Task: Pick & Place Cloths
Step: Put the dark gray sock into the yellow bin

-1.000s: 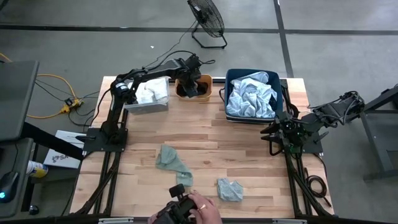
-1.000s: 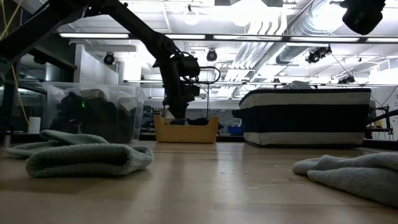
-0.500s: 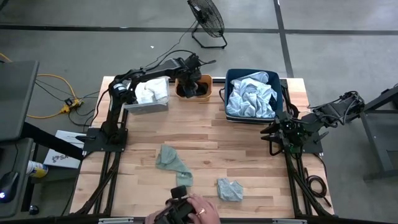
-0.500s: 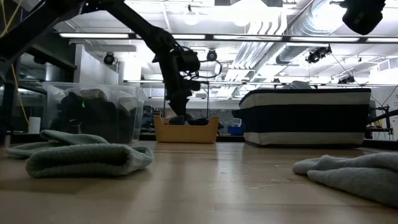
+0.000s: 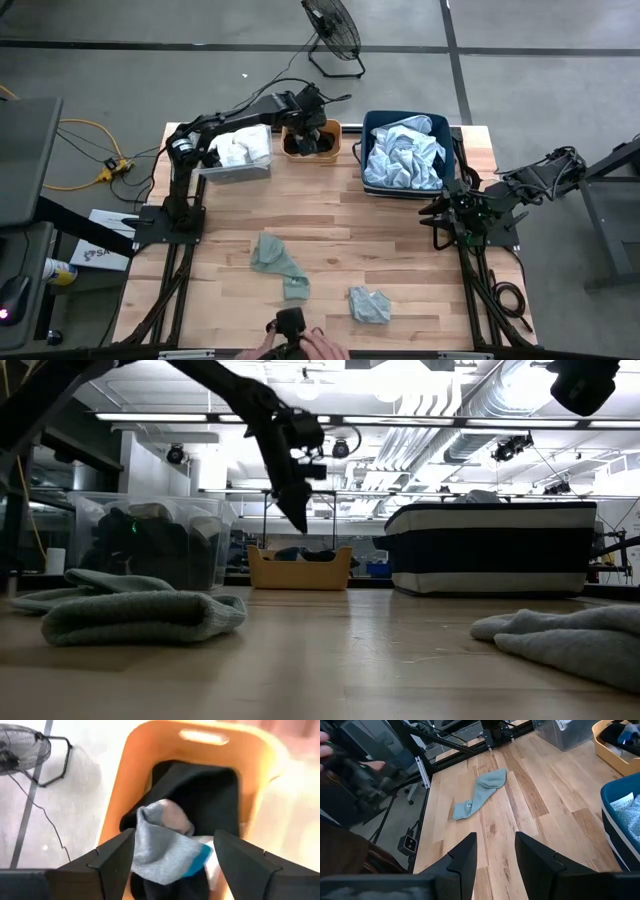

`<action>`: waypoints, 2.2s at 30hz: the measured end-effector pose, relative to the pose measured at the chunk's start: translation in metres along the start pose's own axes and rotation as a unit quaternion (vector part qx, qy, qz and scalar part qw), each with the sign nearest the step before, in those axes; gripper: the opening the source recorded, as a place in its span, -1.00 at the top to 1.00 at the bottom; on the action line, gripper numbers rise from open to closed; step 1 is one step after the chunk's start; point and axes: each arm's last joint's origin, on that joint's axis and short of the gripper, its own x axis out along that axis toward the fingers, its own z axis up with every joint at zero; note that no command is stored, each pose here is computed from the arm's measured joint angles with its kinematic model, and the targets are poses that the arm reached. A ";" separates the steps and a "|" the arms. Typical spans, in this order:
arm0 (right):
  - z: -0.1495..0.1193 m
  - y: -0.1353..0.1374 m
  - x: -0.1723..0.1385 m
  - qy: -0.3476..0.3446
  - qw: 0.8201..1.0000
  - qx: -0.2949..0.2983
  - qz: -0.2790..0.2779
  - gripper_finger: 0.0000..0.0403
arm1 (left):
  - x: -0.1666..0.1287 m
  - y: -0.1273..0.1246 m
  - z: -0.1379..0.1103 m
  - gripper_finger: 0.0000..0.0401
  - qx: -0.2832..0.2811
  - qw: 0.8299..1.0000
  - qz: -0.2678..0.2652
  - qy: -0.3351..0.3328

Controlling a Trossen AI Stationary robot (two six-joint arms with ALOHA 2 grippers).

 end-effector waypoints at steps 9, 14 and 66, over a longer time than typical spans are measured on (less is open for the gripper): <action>0.000 0.000 0.000 0.000 1.000 0.000 0.000 0.38 | -0.060 -0.049 -0.003 -0.34 0.048 0.996 -0.058 0.049; 0.000 0.000 0.000 0.000 1.000 0.000 0.000 0.38 | -0.084 -0.083 -0.011 -0.34 0.062 0.988 -0.093 0.105; 0.000 0.000 0.000 0.000 1.000 0.000 0.000 0.38 | -0.069 -0.318 -0.111 -0.35 -0.209 0.942 -0.134 0.226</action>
